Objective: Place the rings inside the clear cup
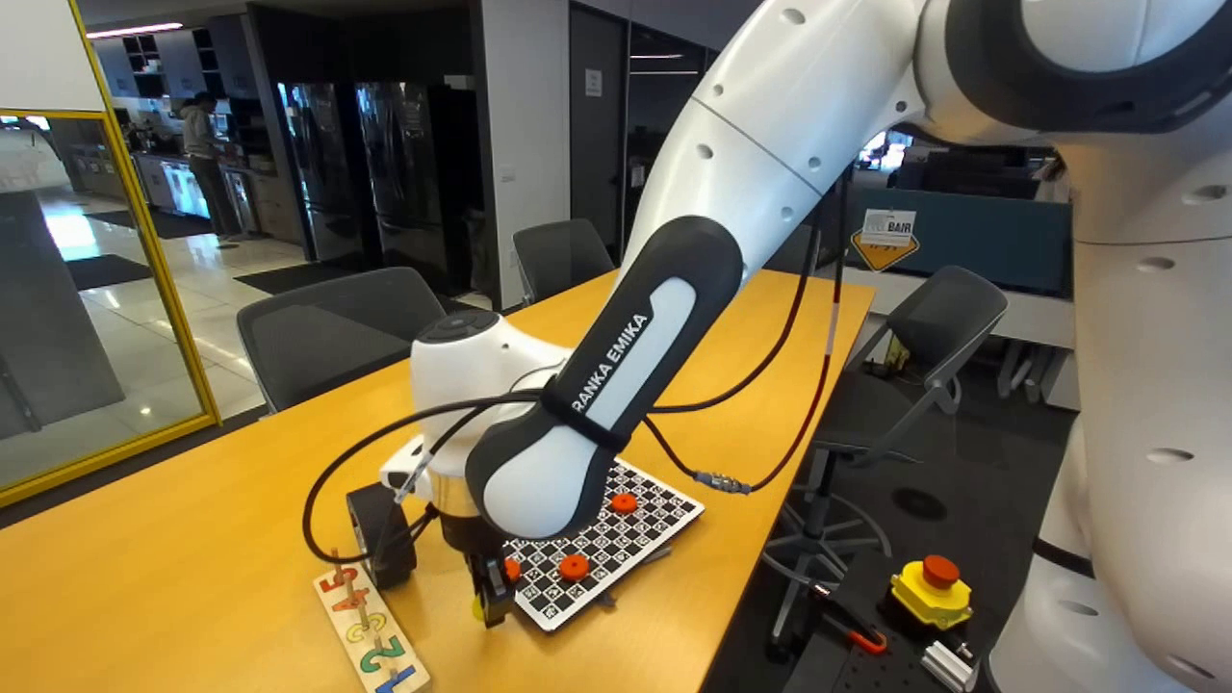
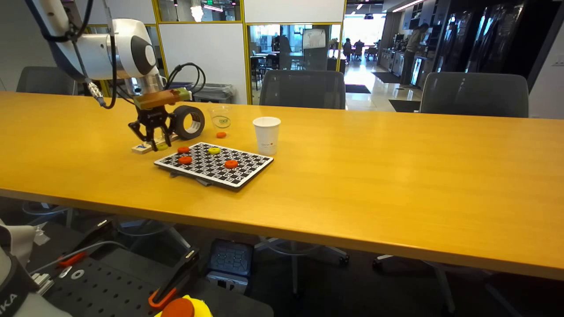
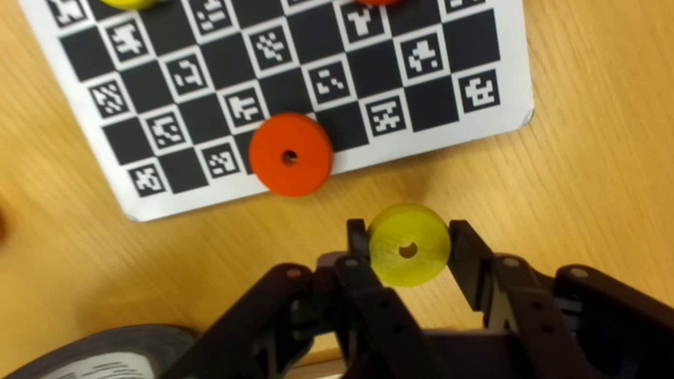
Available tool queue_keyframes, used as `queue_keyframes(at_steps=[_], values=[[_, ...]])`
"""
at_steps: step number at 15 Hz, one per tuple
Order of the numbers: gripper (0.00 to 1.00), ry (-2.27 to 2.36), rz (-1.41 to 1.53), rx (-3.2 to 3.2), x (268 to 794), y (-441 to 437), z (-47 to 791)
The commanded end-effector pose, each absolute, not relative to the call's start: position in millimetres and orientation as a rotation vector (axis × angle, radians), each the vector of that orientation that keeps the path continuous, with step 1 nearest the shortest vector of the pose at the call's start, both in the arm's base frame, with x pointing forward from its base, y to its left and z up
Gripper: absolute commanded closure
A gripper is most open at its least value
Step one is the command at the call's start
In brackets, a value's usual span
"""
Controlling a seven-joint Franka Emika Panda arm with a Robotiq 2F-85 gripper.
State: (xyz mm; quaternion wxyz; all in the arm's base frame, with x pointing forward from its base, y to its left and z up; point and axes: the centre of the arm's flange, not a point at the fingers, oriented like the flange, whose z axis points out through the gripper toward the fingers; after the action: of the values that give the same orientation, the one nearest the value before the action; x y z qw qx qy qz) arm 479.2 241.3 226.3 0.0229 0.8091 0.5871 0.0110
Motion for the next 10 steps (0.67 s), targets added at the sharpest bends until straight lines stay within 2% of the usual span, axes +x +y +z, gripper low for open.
queue_keyframes(at_steps=[1, 10], values=[[0.79, 1.728, 0.071, 2.523, 495, 213, 286], [0.79, 1.349, 0.178, 2.675, 571, 98, 348]])
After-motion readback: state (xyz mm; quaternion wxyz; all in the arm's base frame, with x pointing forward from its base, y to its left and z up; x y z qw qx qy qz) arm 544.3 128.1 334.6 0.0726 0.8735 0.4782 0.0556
